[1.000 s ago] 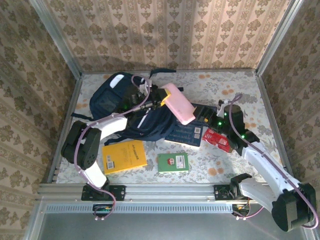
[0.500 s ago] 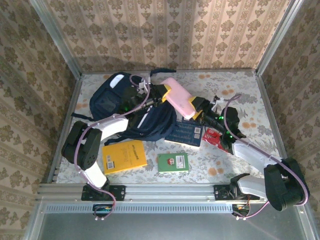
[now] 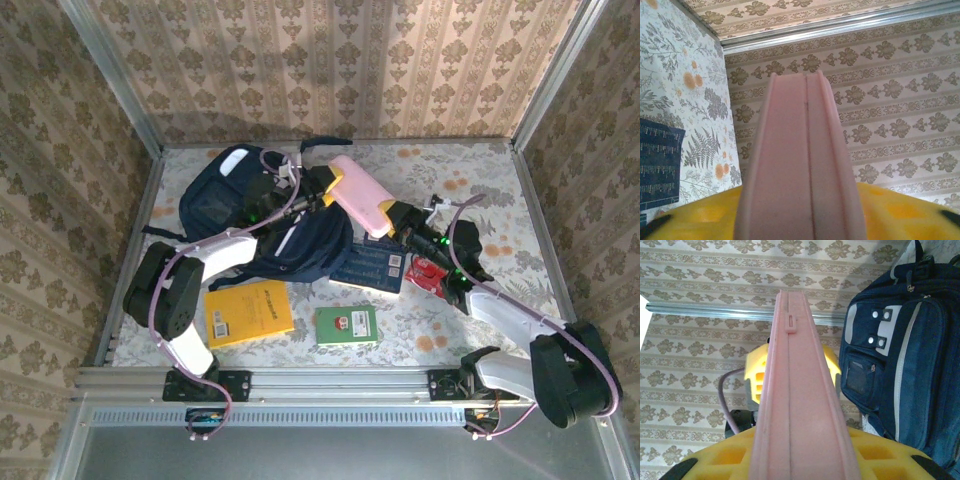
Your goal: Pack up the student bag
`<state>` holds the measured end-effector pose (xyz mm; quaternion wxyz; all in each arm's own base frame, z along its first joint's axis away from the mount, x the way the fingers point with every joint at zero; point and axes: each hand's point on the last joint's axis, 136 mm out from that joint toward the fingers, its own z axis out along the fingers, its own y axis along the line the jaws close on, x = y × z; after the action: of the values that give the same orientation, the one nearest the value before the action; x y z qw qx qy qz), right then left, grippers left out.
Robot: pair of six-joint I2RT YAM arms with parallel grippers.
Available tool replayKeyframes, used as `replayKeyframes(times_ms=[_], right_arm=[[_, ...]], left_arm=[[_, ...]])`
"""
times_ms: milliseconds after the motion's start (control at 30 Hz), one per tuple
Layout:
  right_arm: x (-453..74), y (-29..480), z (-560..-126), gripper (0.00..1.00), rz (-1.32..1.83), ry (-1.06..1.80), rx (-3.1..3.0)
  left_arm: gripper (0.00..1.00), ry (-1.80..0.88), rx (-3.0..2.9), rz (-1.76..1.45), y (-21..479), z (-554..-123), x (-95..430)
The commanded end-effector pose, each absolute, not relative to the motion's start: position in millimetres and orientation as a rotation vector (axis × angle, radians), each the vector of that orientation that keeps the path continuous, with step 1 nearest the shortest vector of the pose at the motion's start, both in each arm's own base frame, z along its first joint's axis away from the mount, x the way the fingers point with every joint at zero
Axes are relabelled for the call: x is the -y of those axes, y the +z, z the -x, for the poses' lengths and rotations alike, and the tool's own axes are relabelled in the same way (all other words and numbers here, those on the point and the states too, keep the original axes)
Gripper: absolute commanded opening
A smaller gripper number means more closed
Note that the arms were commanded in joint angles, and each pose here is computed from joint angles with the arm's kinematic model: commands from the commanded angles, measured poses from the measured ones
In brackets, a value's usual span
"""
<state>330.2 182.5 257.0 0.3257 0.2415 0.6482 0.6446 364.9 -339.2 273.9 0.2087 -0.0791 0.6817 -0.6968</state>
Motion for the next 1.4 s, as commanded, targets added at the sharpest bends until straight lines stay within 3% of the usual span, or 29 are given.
replayKeyframes(times_ms=[0,167,333,400,600,1367], right_arm=[[-174.8,263.6,-326.2,0.26,-0.610,1.648,-1.667],[-155.5,248.0,-314.3,0.26,-0.617,1.509,-1.733],[-130.7,232.2,-293.7,0.25,-0.563,1.283,-1.836],[-122.6,228.0,-288.3,0.25,-0.564,1.239,-1.848],[-117.2,221.7,-284.8,0.25,-0.577,1.264,-1.845],[-110.6,217.7,-287.4,0.26,-0.599,1.338,-1.829]], left_arm=[[0.66,-1.907,-1.908,0.182,271.8,-364.0,336.3],[0.77,-1.726,-2.039,0.078,260.4,-360.1,305.4],[0.84,-0.900,-2.313,-0.280,232.1,-352.3,244.9],[0.85,-0.763,-2.393,-0.380,216.0,-349.7,234.9],[0.81,-0.828,-2.544,-0.482,179.0,-358.3,231.5],[0.76,-0.995,-2.662,-0.506,124.6,-387.3,259.5]])
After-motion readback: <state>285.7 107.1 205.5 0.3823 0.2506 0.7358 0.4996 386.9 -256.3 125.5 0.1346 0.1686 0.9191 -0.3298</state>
